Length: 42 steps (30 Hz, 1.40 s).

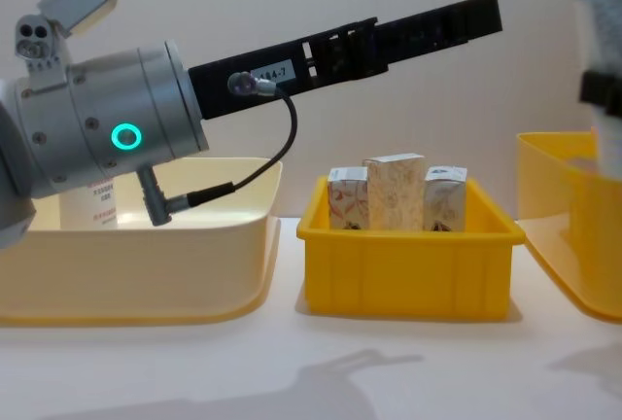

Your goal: Bimanual collaborative sorting of washing and personal care products

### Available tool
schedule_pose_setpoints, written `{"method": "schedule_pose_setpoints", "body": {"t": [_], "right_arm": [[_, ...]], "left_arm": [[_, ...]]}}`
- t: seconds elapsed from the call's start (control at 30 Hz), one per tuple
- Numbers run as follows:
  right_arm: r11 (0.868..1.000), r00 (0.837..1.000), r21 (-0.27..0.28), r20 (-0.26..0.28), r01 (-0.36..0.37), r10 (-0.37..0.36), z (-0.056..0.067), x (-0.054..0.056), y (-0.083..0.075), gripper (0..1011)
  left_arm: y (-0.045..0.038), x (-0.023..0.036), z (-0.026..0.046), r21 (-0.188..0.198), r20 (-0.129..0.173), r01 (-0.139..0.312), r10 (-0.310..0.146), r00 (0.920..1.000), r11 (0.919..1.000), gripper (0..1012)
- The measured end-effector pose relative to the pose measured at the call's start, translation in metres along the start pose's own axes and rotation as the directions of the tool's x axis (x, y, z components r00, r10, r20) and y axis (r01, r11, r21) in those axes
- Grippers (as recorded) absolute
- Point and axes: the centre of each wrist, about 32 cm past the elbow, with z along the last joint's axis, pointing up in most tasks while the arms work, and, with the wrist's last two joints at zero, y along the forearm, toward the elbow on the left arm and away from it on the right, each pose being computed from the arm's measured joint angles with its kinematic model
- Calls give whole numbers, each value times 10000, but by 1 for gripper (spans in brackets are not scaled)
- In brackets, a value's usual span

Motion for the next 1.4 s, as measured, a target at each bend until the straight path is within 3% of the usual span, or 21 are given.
{"method": "schedule_pose_setpoints", "body": {"t": [0.17, 0.5, 0.77, 1.4], "right_arm": [[9971, 9971, 345, 299, 683, -693, 13, 103, -26, 465], [9719, 9714, 1107, 933, 2079, -2184, 36, 449, 76, 465], [9573, 9546, 1129, 1068, 2662, -2781, 34, 598, 181, 465], [9314, 9299, -288, 756, 3630, -3601, -73, 589, 357, 465]], "left_arm": [[0, 0, 0, -1, 1, 1, -1, 10000, 10000, 1003], [0, 0, 0, -1, 1, 0, 0, 10000, 10000, 1003], [0, 0, 0, 0, 0, 1, -1, 10000, 10000, 1003], [0, 0, 0, 0, 0, 0, 0, 10000, 10000, 1003]]}}
